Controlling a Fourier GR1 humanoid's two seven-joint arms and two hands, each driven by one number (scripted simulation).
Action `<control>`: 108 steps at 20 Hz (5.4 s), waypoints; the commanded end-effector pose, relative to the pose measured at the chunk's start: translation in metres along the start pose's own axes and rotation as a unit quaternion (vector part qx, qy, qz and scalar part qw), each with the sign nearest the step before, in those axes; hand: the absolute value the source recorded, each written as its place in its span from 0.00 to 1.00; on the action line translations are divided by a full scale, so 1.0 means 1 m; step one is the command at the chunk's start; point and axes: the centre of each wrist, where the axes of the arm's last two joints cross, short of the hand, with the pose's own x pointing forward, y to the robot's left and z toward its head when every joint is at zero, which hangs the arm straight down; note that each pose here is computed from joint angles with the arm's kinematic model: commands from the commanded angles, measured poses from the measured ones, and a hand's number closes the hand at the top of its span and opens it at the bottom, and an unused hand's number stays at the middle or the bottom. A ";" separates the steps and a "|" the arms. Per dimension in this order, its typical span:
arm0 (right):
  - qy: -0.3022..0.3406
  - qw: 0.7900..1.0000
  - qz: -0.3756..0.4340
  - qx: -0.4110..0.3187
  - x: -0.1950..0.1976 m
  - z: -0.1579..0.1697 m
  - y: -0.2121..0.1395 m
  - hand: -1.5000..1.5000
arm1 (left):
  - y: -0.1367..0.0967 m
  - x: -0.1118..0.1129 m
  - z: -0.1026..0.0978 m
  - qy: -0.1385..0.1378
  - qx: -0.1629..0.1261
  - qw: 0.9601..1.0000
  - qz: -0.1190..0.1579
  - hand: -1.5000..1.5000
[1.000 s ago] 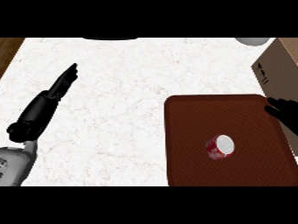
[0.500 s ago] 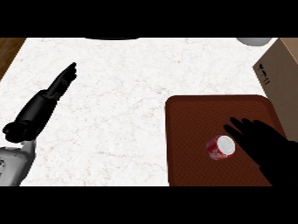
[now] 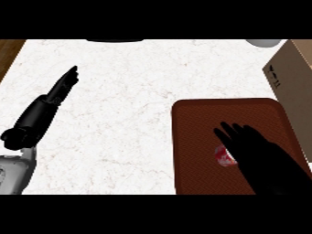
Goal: Pick the can from the tray and place it in the cardboard box
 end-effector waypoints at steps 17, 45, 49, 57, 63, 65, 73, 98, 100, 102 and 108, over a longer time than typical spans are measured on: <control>0.059 0.998 0.039 0.002 0.001 -0.050 0.046 0.00 | -0.020 0.003 0.007 0.000 0.008 1.000 0.002 0.50; -0.002 0.997 0.066 0.031 -0.053 -0.085 0.113 1.00 | 0.001 -0.002 0.003 0.001 -0.002 1.000 -0.007 0.50; -0.018 0.996 0.084 -0.033 -0.025 -0.102 0.106 1.00 | -0.012 -0.012 0.004 0.001 -0.006 1.000 0.000 0.50; 0.138 0.982 -0.107 -0.076 -0.076 -0.173 0.046 1.00 | -0.013 0.003 -0.016 -0.025 -0.028 0.999 0.002 0.50; 0.182 0.960 -0.129 -0.167 -0.096 -0.211 -0.018 1.00 | -0.017 0.009 -0.029 -0.025 -0.030 0.999 0.001 0.50; 0.187 0.955 -0.105 -0.206 -0.094 -0.219 -0.025 1.00 | -0.025 0.008 -0.025 -0.019 -0.029 0.999 0.006 0.50; 0.190 0.933 -0.052 -0.301 -0.083 -0.232 -0.085 1.00 | -0.019 0.002 -0.028 -0.014 -0.009 1.000 0.002 0.50; 0.478 0.802 -0.178 -0.310 -0.301 -0.115 -0.122 1.00 | 0.006 -0.008 0.000 -0.014 -0.002 1.000 0.000 0.50; 0.480 0.816 -0.204 -0.251 -0.293 -0.130 -0.107 1.00 | 0.002 -0.002 -0.006 -0.013 -0.016 1.000 0.000 0.50; 0.477 0.820 -0.221 -0.226 -0.313 -0.113 -0.099 1.00 | -0.018 -0.002 0.008 -0.006 -0.009 1.000 0.006 0.50; 0.481 0.837 -0.224 -0.129 -0.342 -0.090 -0.067 1.00 | -0.017 -0.010 -0.007 0.000 -0.015 1.000 0.003 0.50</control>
